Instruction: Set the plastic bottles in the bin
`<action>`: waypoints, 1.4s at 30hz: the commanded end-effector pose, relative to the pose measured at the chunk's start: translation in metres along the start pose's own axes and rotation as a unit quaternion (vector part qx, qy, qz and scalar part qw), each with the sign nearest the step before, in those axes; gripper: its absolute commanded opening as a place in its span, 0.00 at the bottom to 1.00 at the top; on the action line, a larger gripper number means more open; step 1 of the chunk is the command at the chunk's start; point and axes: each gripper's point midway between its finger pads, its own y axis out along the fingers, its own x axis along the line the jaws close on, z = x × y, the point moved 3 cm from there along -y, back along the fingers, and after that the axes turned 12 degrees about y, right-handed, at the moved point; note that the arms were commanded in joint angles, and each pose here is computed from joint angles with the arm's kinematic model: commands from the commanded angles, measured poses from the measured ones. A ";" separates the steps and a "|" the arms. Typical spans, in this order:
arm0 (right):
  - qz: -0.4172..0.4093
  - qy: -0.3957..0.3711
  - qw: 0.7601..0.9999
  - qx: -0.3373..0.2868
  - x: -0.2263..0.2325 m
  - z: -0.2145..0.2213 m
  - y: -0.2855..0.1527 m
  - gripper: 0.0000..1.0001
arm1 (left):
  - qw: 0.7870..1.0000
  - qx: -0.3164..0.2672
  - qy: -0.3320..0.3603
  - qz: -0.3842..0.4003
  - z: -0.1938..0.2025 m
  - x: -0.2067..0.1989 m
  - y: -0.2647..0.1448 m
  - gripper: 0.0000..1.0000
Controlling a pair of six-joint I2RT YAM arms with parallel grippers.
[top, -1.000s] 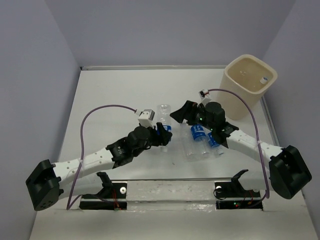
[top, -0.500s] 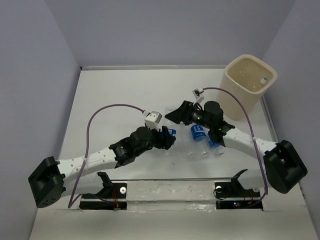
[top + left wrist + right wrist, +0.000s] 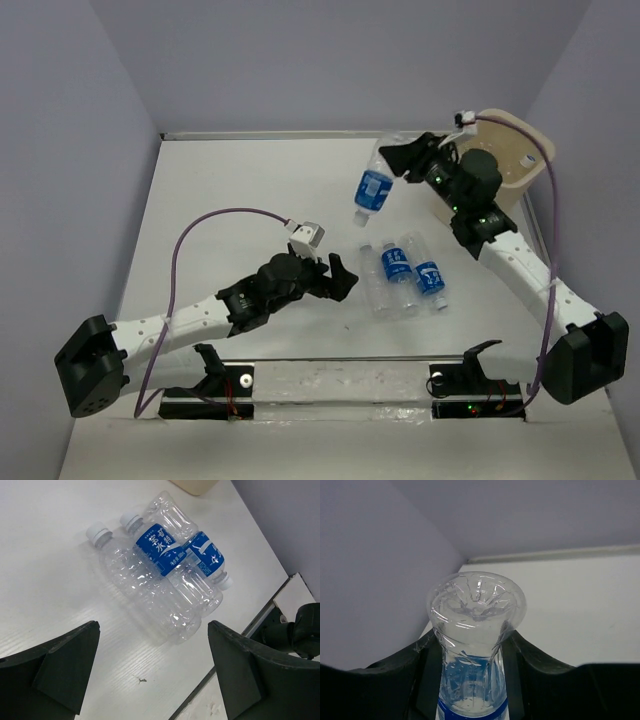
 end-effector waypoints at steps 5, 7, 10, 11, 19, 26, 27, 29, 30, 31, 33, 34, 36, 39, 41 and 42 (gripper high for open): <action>0.231 -0.224 0.884 -0.340 0.013 -0.227 -0.072 0.23 | 1.000 -0.005 -0.026 0.007 -0.007 -0.010 0.019 0.99; 0.283 -0.262 0.846 -0.368 0.003 -0.255 -0.083 0.23 | 0.999 0.000 -0.038 -0.008 -0.004 -0.007 0.025 0.99; 0.344 -0.293 0.803 -0.389 -0.025 -0.287 -0.098 0.23 | 0.998 0.019 -0.051 -0.026 0.007 -0.003 0.038 0.99; 0.367 -0.294 0.786 -0.400 -0.043 -0.298 -0.107 0.23 | 0.998 0.028 -0.056 -0.022 0.010 -0.006 0.043 0.99; 0.404 -0.232 0.796 -0.386 -0.125 -0.289 -0.121 0.59 | 0.996 0.068 -0.063 -0.002 0.034 -0.018 0.068 0.99; 0.351 -0.181 0.849 -0.351 -0.121 -0.259 -0.113 0.95 | 0.993 0.092 -0.067 -0.003 0.052 -0.021 0.093 0.99; 0.336 -0.174 0.859 -0.346 -0.117 -0.254 -0.113 0.95 | 0.993 0.093 -0.069 0.000 0.052 -0.022 0.095 0.99; 0.294 -0.141 0.887 -0.328 -0.110 -0.234 -0.110 0.94 | 0.993 0.097 -0.073 0.008 0.055 -0.027 0.100 0.99; 0.285 -0.132 0.894 -0.319 -0.110 -0.226 -0.110 0.94 | 0.992 0.099 -0.074 0.009 0.057 -0.027 0.101 0.99; 0.274 -0.125 0.903 -0.306 -0.109 -0.215 -0.107 0.93 | 0.992 0.100 -0.075 0.011 0.057 -0.029 0.102 0.99; 0.258 -0.110 0.922 -0.269 -0.112 -0.182 -0.099 0.93 | 0.992 0.101 -0.076 0.011 0.059 -0.031 0.105 0.99; 0.252 -0.105 0.927 -0.256 -0.113 -0.171 -0.096 0.93 | 0.992 0.105 -0.075 0.007 0.063 -0.029 0.107 0.99; 0.241 -0.091 0.942 -0.214 -0.117 -0.132 -0.086 0.93 | 0.991 0.108 -0.074 0.001 0.066 -0.027 0.110 0.99; 0.221 -0.082 0.961 -0.145 -0.116 -0.072 -0.071 0.93 | 0.991 0.114 -0.070 -0.017 0.075 -0.020 0.115 0.95; 0.202 -0.065 0.972 -0.104 -0.113 -0.040 -0.067 0.92 | 0.990 0.117 -0.068 -0.032 0.082 -0.014 0.116 0.86; 0.190 -0.049 0.977 -0.085 -0.110 -0.025 -0.065 0.92 | 0.990 0.117 -0.067 -0.037 0.083 -0.012 0.115 0.82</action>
